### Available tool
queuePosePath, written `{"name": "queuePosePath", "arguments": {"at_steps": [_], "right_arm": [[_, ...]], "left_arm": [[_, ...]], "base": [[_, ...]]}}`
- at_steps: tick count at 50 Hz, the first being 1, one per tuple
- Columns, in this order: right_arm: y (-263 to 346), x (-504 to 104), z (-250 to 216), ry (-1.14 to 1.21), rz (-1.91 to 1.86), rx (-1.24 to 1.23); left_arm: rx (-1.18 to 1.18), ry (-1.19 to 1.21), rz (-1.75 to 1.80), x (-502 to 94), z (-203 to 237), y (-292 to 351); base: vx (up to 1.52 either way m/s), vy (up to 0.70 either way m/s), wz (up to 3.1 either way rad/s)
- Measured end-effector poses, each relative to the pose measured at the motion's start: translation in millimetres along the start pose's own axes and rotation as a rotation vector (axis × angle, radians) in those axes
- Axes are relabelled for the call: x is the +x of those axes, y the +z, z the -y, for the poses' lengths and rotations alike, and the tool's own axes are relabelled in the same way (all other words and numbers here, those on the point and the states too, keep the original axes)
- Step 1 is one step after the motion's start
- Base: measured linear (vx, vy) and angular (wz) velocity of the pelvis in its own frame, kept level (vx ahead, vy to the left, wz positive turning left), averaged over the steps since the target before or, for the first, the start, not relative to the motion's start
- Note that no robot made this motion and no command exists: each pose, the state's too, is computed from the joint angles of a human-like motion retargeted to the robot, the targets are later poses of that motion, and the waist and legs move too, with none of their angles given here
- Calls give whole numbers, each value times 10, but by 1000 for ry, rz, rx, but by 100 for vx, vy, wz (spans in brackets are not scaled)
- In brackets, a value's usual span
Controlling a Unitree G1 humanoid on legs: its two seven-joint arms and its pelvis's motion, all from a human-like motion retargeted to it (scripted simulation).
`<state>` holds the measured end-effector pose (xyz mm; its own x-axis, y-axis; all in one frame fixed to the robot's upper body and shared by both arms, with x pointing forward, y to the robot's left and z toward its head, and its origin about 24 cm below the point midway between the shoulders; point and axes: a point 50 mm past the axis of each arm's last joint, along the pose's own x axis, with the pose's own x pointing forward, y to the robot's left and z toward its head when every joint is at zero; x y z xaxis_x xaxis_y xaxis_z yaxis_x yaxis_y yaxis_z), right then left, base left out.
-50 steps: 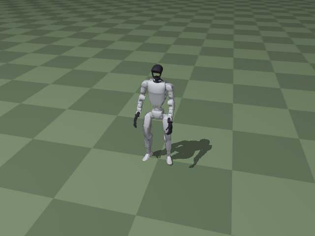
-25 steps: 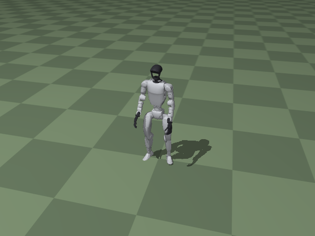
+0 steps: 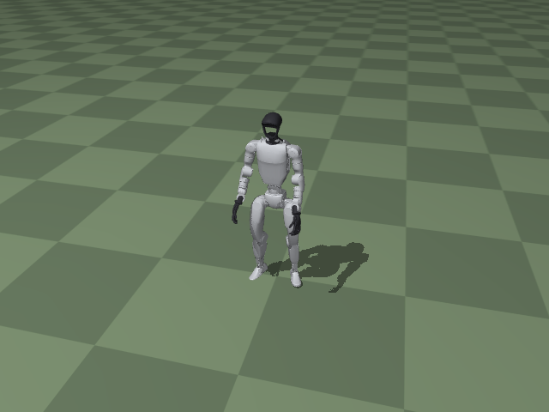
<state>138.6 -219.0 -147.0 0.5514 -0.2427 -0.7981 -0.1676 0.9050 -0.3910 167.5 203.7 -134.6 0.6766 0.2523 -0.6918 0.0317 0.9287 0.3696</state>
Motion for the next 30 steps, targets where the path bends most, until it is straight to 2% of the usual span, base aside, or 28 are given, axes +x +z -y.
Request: {"name": "queuePosePath", "arguments": {"at_steps": [18,30], "right_arm": [[412,14,-113,27,163,-32],[280,4,-170,48,111,-67]], "left_arm": [[20,22,-81,-58,-122,-248],[-9,24,-15,-15,-111,-74]], "base": [[0,0,0],[0,0,0]]}}
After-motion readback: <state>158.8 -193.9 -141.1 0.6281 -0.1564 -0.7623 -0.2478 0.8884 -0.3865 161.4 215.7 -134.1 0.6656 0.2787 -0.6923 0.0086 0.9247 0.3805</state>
